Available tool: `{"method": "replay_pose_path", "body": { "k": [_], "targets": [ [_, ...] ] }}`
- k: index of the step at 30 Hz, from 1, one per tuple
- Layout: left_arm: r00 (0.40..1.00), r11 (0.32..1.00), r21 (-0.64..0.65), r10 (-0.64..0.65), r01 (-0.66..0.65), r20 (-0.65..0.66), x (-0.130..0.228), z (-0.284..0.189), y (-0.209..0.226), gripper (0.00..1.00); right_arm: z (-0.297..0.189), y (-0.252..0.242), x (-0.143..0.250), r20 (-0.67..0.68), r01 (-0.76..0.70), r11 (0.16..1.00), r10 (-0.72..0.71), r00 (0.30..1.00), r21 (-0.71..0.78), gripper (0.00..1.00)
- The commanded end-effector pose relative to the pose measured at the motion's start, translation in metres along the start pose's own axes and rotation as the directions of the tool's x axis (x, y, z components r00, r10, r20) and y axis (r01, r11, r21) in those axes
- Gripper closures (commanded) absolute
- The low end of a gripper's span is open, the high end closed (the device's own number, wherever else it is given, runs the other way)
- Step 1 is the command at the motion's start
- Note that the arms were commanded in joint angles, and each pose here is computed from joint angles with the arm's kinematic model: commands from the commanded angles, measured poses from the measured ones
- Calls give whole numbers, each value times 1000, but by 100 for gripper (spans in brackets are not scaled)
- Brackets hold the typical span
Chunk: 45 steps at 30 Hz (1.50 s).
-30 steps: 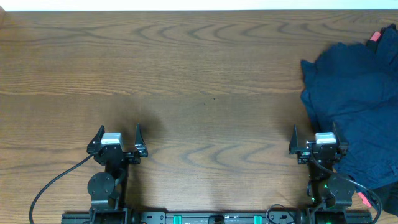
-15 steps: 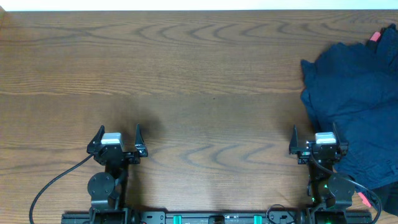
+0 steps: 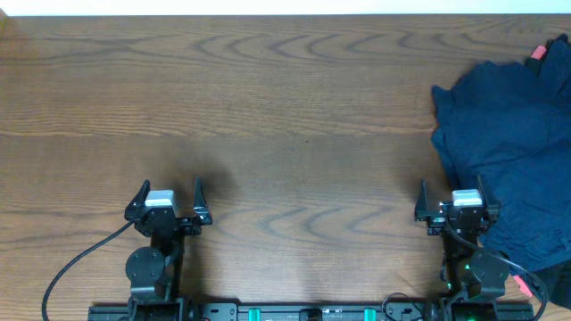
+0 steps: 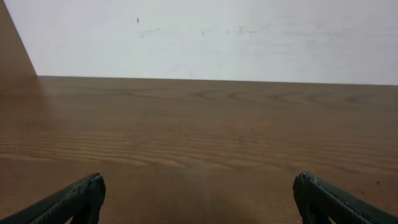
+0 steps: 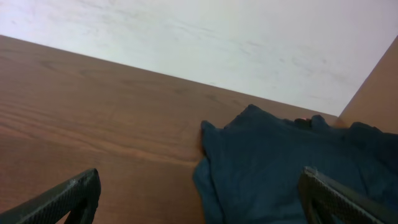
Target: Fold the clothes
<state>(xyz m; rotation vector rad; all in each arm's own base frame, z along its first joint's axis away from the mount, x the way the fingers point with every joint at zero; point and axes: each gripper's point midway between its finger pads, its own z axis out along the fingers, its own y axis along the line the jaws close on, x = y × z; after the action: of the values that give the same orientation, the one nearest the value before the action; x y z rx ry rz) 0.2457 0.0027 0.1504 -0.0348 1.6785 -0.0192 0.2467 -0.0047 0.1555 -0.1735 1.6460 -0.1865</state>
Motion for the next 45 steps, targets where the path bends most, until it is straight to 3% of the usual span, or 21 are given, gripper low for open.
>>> {"method": "replay_pose_path", "body": {
  "k": [1, 38, 45],
  "targets": [
    [998, 1000, 9, 14, -14, -57, 16, 0, -1, 2, 0, 0, 0, 4, 12, 1000, -12, 1000, -1, 1],
    [998, 1000, 9, 14, -14, -57, 16, 0, -1, 2, 0, -1, -1, 7, 27, 1000, -27, 1000, 3, 1],
    [998, 1000, -2, 14, -15, -57, 16, 0, 1, 2, -1, 1, -4, 16, -186, 982, 186, 982, -15, 1]
  ]
}}
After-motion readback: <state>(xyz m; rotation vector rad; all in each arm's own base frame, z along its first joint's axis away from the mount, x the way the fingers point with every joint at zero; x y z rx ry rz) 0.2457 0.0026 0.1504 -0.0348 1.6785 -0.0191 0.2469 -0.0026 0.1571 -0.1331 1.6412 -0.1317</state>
